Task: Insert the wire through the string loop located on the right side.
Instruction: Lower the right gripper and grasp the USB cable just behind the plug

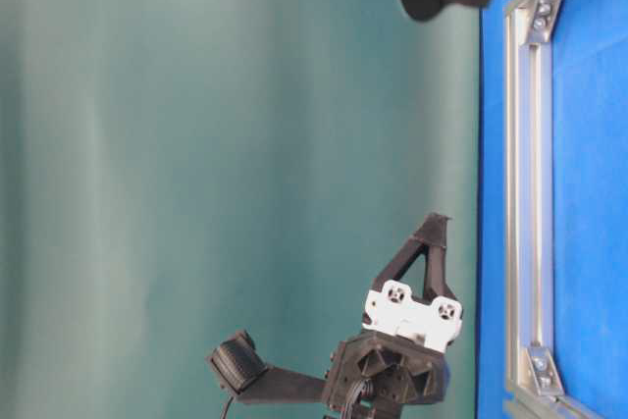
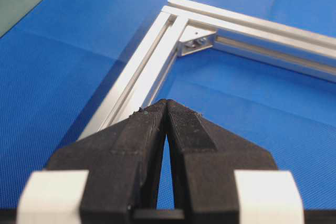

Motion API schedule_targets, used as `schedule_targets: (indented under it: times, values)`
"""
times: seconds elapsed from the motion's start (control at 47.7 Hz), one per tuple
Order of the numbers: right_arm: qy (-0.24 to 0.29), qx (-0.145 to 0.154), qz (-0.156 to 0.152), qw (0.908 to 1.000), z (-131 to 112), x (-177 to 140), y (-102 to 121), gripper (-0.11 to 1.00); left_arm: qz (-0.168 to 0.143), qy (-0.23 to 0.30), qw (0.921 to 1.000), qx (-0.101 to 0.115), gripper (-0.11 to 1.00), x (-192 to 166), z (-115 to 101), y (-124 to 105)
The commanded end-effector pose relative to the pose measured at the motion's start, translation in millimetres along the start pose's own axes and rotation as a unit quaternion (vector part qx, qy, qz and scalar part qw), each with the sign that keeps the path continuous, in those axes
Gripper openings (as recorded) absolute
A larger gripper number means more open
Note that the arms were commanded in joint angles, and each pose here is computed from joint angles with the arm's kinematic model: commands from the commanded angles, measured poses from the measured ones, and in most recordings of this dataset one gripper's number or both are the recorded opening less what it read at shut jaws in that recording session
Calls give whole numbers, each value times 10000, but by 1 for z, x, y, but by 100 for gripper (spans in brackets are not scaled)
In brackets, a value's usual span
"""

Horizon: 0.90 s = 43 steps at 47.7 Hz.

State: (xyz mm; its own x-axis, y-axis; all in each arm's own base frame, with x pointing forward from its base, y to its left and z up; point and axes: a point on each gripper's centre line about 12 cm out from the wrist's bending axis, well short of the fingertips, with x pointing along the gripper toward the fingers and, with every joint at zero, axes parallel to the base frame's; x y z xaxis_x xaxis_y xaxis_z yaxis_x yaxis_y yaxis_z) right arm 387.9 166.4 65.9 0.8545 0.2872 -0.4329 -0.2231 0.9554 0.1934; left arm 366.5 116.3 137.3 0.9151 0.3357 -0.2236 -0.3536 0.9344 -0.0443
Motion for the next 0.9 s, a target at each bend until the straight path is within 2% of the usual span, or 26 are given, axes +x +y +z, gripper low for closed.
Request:
schedule_targets:
  times: [0.0,0.378,0.692,0.881]
  values:
    - [-138,13,50,9999,11,0,4,-3,-10,-230,9997,-9,0,-2,16,0]
    - [-143,13,62,9999,13,-1,5,-3,-10,-230,9997,-16,0,-2,16,0]
    - [-233,38,112,9997,31,-15,9,-3,-11,-237,9997,-24,0,-2,16,0]
    - [-292,-47,168,9994,50,-29,14,-3,-11,-245,9997,-25,0,-2,17,0]
